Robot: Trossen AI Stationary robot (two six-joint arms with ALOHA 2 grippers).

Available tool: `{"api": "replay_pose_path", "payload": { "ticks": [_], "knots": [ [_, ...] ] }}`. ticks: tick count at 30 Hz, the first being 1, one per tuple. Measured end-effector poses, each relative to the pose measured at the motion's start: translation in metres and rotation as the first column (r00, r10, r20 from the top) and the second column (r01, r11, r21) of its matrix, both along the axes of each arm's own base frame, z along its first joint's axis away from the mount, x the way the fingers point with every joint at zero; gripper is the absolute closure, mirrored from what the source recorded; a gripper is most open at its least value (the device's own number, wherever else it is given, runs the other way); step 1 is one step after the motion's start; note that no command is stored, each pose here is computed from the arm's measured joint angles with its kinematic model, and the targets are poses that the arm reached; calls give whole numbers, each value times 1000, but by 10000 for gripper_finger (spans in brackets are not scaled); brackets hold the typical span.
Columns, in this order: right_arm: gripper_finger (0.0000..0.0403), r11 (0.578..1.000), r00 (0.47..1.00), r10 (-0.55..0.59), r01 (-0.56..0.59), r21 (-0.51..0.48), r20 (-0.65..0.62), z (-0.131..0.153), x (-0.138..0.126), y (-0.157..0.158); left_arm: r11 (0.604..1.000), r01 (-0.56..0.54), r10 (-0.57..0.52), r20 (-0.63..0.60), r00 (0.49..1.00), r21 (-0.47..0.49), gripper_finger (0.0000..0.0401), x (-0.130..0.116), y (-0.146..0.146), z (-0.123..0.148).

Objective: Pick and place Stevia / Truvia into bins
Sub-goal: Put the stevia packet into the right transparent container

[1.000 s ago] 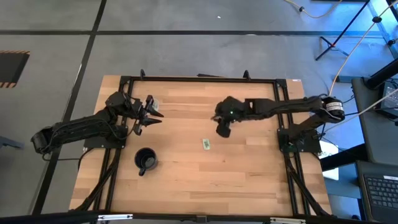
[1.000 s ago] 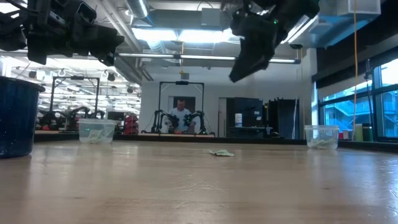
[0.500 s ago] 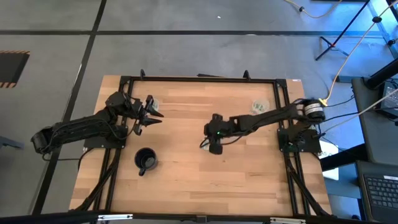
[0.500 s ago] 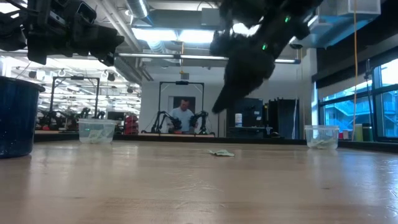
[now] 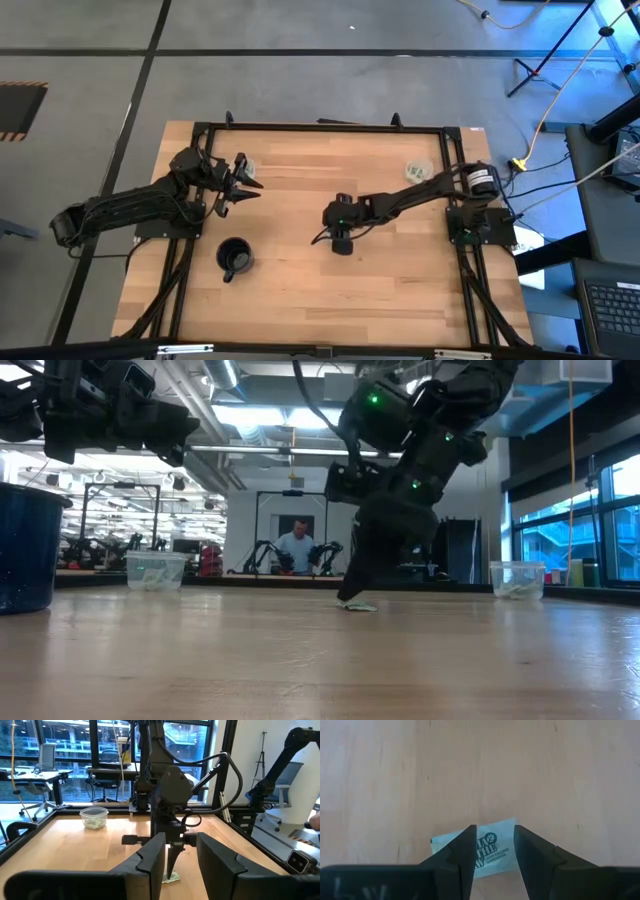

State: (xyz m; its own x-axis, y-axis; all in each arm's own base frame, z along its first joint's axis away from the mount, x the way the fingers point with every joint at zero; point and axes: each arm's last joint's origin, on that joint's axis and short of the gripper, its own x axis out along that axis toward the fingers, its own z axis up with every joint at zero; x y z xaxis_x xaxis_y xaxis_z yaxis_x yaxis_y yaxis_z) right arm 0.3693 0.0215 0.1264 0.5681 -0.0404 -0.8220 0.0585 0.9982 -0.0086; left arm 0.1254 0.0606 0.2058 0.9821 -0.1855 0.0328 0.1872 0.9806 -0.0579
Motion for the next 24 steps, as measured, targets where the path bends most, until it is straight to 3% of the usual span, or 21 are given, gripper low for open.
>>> {"api": "replay_pose_path", "payload": {
  "ticks": [11, 24],
  "knots": [
    [277, 1000, 1000, -7, 7, 3, -6, -11, 4, 0, 1000, 0, 0, -1, 1000, 0, 295, 0, 0, 0],
    [357, 1000, 1000, -7, 7, 1, -17, -12, 3, 0, 1000, 0, 0, -1, 1000, 0, 295, 0, 0, 0]
  ]
}}
